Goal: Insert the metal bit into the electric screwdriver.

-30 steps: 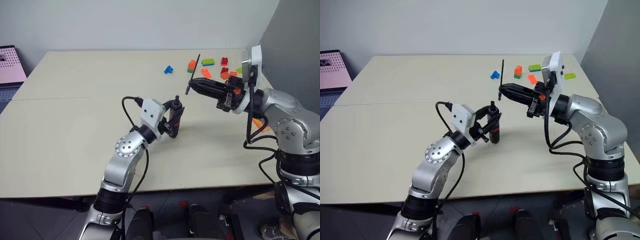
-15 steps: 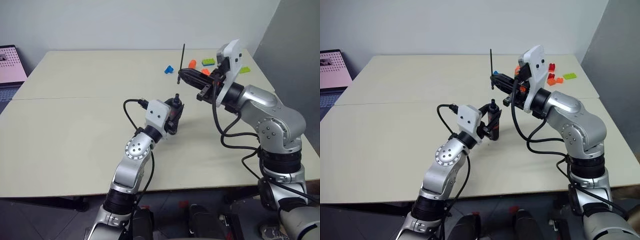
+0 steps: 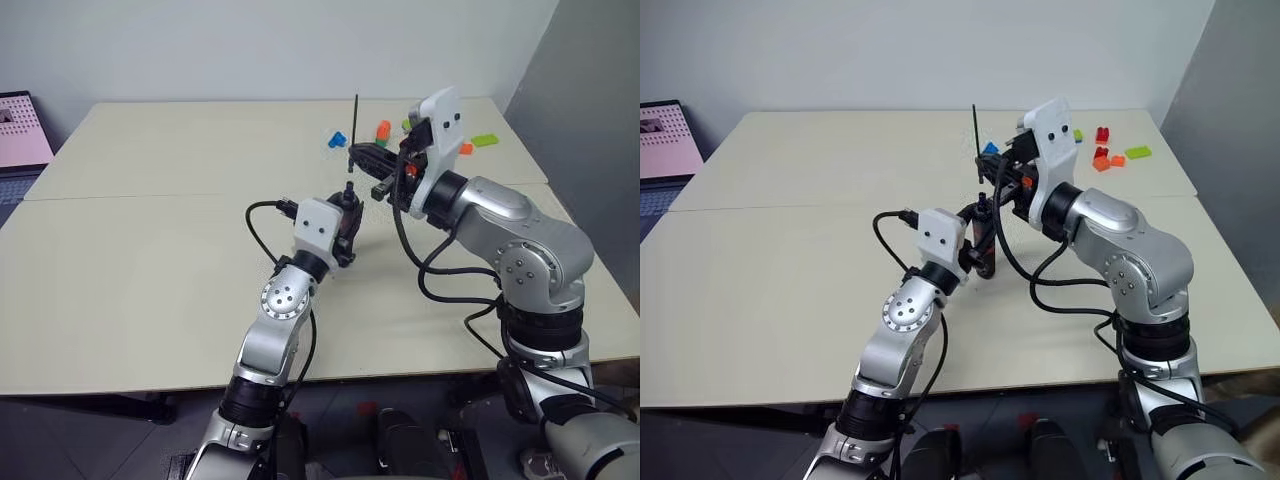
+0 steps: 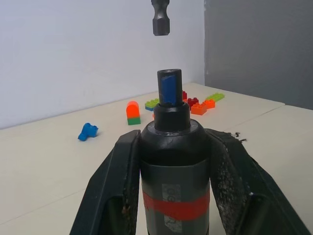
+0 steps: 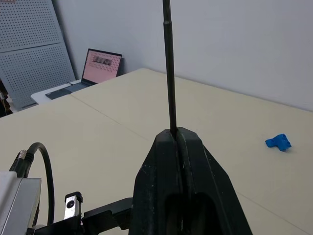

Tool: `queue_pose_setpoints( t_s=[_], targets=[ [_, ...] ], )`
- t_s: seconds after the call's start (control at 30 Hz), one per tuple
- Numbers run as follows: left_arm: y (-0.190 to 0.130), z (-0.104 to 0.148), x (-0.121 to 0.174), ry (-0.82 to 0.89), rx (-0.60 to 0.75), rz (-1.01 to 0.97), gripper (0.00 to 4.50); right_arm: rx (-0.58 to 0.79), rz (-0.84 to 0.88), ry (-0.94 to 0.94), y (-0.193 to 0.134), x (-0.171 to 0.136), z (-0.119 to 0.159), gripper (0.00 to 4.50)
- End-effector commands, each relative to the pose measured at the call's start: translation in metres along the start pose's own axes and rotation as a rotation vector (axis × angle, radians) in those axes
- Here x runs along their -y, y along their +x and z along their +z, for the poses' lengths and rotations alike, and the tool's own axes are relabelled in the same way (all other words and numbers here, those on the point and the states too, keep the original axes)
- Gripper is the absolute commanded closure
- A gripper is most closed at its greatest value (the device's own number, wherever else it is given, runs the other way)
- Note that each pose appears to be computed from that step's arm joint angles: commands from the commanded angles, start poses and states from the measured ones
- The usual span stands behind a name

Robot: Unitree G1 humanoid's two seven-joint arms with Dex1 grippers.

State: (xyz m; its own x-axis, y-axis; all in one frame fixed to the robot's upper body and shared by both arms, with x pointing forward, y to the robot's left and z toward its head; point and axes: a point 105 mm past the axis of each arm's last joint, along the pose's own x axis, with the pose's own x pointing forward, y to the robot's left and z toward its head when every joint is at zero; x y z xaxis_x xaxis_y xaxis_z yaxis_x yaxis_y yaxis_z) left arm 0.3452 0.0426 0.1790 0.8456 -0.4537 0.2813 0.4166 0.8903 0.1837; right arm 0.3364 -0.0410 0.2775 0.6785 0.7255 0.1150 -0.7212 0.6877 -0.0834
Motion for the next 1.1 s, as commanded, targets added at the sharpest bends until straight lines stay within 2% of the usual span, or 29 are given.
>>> queue_pose_setpoints(
  t_s=[0.03, 1.1],
  targets=[
    [0.0, 0.003, -0.003, 0.028, 0.012, 0.03, 2.86, 0.06, 0.006, -0.028, -0.002, -0.009, 0.017, 4.5],
    [-0.002, 0.004, -0.006, 0.049, 0.018, 0.073, 2.86, 0.022, -0.081, 0.049, -0.001, -0.012, 0.002, 4.5]
  ],
)
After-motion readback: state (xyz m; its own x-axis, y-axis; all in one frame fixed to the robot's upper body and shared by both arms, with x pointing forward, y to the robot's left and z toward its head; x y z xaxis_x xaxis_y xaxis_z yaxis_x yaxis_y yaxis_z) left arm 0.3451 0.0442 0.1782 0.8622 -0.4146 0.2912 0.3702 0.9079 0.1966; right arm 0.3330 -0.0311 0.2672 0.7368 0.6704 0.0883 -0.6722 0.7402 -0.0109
